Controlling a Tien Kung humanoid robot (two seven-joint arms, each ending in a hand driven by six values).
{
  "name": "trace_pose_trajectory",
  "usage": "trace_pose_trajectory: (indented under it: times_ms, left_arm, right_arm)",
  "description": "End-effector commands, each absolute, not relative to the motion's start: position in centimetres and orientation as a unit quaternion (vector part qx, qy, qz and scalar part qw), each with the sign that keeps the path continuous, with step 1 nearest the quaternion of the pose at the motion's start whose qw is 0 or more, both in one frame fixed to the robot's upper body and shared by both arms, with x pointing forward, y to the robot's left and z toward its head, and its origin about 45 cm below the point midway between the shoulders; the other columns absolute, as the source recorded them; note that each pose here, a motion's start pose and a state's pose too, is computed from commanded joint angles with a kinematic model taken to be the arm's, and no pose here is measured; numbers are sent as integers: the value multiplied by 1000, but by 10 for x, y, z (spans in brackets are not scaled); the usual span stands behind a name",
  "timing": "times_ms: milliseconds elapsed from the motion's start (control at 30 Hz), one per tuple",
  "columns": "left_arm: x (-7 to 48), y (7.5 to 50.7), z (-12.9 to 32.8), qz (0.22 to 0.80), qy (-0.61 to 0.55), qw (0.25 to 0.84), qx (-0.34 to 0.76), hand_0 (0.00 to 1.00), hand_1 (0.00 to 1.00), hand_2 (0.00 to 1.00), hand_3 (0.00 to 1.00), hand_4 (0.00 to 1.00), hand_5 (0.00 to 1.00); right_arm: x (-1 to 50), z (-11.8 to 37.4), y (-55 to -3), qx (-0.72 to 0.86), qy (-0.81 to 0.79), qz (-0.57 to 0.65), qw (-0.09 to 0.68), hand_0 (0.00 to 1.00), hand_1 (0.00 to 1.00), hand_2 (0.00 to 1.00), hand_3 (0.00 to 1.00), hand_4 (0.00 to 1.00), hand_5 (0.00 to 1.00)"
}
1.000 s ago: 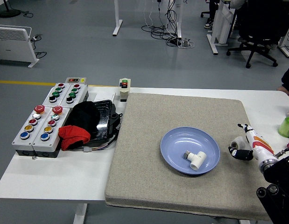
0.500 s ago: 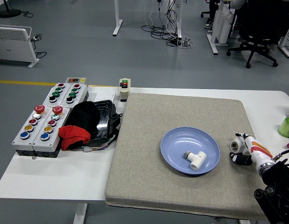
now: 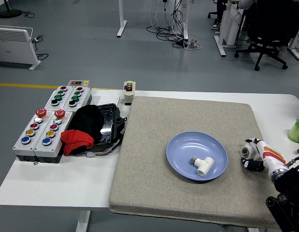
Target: Pick pipe place plate twice
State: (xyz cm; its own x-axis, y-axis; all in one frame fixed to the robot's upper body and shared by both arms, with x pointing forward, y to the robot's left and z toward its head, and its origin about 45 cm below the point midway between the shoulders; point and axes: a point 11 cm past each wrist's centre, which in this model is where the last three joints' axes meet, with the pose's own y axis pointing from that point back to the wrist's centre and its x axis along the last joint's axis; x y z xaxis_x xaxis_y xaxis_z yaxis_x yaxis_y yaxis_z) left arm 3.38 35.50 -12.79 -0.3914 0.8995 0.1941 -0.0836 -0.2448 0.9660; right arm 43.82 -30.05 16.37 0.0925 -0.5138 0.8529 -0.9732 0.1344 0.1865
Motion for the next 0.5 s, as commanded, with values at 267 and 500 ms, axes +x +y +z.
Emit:
trace_pose_trajectory:
  times_ms: [267,500]
  left_arm:
    - [31,356,-128,671,494,365,416,695,663,682,620,286,998]
    - [30,356,-128,672,495,363,415,696,663,682,621,285,998]
  right_arm:
    - [433,184,-294,616,-622,286,390,340,442,519,569,379,165]
    - [431,216,-244,652,-598,328,331,364,449,519,567,367,143]
